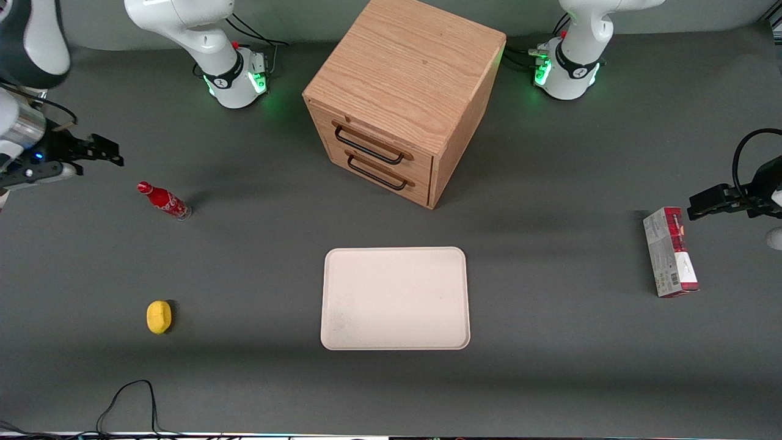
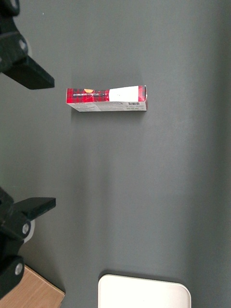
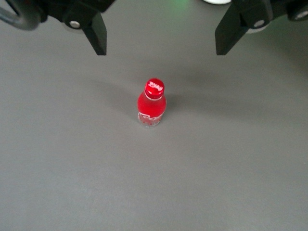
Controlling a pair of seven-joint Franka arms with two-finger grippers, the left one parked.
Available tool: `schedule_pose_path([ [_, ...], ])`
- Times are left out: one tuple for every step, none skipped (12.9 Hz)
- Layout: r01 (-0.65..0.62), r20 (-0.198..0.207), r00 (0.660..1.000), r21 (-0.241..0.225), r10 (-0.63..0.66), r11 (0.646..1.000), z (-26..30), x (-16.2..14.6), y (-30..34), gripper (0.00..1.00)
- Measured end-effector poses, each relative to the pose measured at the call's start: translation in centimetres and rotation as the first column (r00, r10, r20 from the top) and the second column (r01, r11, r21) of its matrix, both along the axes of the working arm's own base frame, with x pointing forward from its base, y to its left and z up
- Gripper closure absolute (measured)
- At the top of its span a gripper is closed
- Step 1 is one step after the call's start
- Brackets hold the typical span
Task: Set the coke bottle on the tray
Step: 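Lower the open right gripper over the bottle and close on its neck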
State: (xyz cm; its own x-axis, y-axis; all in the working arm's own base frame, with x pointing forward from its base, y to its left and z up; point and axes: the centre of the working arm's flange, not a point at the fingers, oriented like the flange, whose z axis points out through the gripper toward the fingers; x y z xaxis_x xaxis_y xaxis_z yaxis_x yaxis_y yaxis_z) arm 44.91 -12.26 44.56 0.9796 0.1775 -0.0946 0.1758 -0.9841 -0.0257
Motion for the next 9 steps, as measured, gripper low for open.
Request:
schedule_pose_path([
  [-0.001,0.003,1.000,0.000,0.001,1.000,-1.8,-0.3,0.1,0.00],
  [0.000,0.004,1.000,0.000,0.000,1.000,-3.3,-0.5,0.2,0.00],
  [0.001,0.006,1.000,-0.003,-0.001,1.000,-4.5,-0.6,0.1,0.00],
  [0.003,0.010,1.000,-0.007,-0.003,1.000,-5.6,-0.5,0.1,0.00],
  [0.003,0.009,1.000,-0.011,-0.003,1.000,-6.6,-0.5,0.0,0.00],
  [0.003,0.008,1.000,-0.015,-0.003,1.000,-7.6,-0.4,0.0,0.00],
  [0.005,0.011,1.000,-0.019,-0.005,1.000,-8.5,-0.5,0.0,0.00],
  [0.008,0.015,1.000,-0.020,-0.008,1.000,-9.2,-0.6,-0.2,0.00],
  [0.011,0.019,1.000,-0.020,-0.010,1.000,-9.8,-0.9,-0.3,0.00],
])
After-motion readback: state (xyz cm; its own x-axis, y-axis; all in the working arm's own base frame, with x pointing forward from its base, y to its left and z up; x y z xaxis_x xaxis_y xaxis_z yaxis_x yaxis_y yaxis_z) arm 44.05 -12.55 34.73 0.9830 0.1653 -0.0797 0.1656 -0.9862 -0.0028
